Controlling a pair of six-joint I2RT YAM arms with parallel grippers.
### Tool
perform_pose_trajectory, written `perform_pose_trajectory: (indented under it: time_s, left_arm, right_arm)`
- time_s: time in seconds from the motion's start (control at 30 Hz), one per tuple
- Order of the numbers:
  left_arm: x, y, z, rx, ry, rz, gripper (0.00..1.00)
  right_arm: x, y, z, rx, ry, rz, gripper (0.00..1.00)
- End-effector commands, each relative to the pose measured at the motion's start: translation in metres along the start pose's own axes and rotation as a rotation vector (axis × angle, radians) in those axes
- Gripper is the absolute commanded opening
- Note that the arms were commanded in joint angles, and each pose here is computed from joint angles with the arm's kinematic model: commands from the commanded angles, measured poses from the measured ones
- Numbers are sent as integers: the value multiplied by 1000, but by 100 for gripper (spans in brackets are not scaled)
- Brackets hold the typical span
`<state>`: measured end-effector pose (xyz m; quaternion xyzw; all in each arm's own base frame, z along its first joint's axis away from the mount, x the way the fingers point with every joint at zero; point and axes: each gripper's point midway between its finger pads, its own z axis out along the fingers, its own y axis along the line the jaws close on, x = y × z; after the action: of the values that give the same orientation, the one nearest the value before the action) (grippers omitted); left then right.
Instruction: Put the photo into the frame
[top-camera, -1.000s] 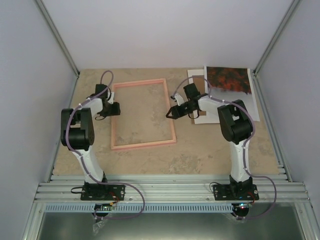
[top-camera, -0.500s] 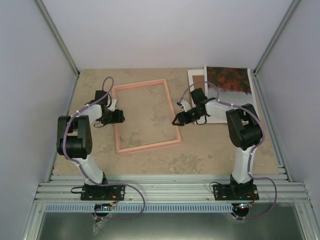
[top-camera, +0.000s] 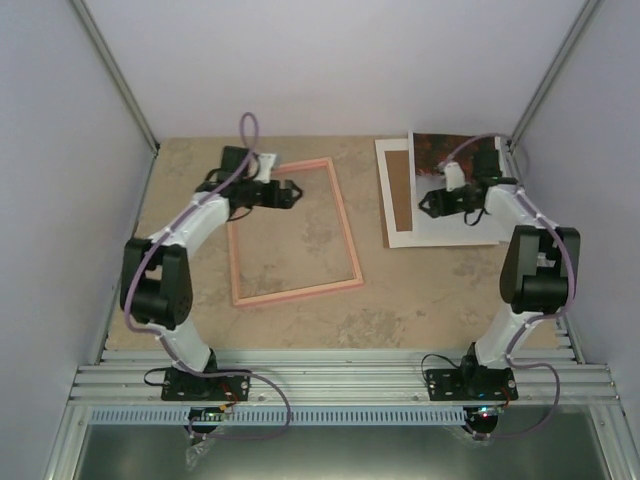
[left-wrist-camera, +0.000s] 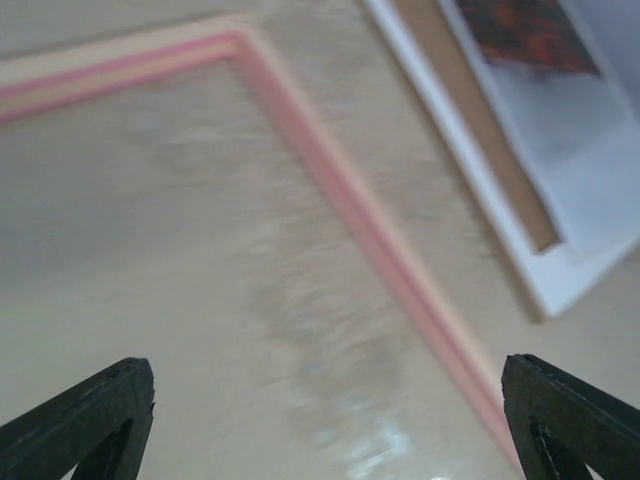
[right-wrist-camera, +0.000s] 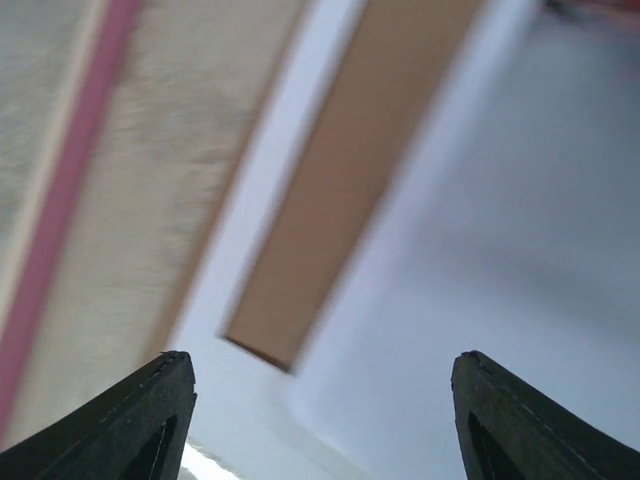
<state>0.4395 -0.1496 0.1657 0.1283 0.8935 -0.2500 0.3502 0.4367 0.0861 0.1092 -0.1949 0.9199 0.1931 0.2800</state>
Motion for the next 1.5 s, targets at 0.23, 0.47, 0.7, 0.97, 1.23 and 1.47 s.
perform_pose_trajectory:
  time_s: [0.23, 0.47, 0.7, 0.97, 1.23, 1.47]
  left_arm:
    - [2, -202, 113, 486, 97, -103, 90]
    - [22, -249, 173, 615, 206, -311, 83]
    - [45, -262, 209, 597, 296, -441, 78]
    - [67, -259, 236, 483, 335, -507, 70]
    - [107, -251, 263, 398, 400, -589, 53]
    - [124, -258, 274, 416, 439, -616, 48]
  right_arm:
    - [38, -149, -33, 255, -11, 292, 41]
    - [60, -160, -10, 240, 16, 390, 35]
    - [88, -171, 8, 271, 100, 427, 31]
    - [132, -165, 27, 265, 212, 472, 25]
    - [145, -164, 29, 285, 247, 477, 22]
    - [147, -162, 31, 296, 269, 466, 17]
